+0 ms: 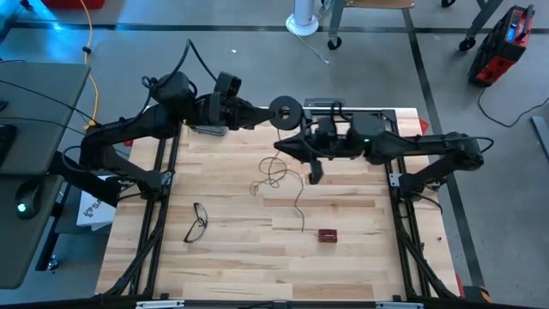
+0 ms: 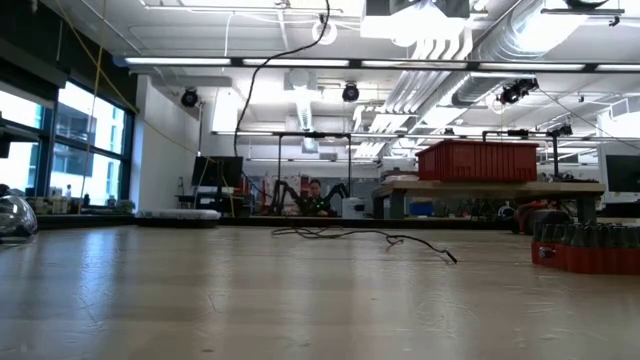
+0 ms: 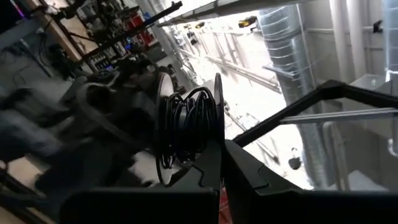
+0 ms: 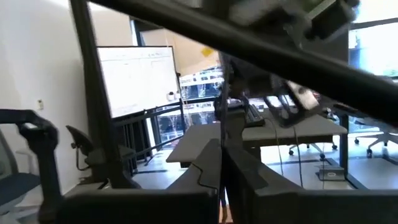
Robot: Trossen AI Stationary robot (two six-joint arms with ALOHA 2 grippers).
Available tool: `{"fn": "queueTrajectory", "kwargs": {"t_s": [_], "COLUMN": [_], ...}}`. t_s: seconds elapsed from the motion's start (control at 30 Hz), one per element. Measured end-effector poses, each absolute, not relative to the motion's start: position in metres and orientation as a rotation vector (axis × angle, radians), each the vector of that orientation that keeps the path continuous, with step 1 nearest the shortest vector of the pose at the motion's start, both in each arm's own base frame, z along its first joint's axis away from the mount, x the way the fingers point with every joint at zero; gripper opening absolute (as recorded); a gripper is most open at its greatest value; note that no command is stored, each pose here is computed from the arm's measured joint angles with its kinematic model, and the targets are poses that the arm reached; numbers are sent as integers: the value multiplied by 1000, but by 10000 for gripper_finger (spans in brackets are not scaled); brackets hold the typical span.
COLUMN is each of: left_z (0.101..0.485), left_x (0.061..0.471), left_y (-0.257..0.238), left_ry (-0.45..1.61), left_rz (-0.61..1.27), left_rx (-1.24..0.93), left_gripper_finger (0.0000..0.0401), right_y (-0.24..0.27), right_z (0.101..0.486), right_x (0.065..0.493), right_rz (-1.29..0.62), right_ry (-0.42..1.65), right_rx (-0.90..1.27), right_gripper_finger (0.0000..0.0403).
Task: Coil cords
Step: Uncoil the black wire from the spool
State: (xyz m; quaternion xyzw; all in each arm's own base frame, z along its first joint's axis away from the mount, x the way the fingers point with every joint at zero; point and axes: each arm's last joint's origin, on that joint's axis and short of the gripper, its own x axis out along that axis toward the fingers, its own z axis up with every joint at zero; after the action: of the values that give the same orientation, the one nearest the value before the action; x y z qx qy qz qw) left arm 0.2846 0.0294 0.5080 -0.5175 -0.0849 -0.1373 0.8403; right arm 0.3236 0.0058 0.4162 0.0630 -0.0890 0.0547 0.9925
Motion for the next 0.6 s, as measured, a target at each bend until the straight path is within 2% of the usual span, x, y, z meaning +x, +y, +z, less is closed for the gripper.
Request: {"fn": "queueTrajectory", "kwargs": {"t_s": [0.3,0.6], "left_z": [508,509], "left_x": [289,288], "left_y": [16,7], "left_ry": [-158,-130], "left_rz": [-346,-394], "left_rx": [-1212,-1262], "left_gripper_finger": [0,0], "right_y": [-24,-49], "right_z": [391,395], "right_x": [358,355], "right_rz": [59,22], "right_ry": [-225,-283], "right_rx": [196,220], "right_gripper_finger": [1,1]}}
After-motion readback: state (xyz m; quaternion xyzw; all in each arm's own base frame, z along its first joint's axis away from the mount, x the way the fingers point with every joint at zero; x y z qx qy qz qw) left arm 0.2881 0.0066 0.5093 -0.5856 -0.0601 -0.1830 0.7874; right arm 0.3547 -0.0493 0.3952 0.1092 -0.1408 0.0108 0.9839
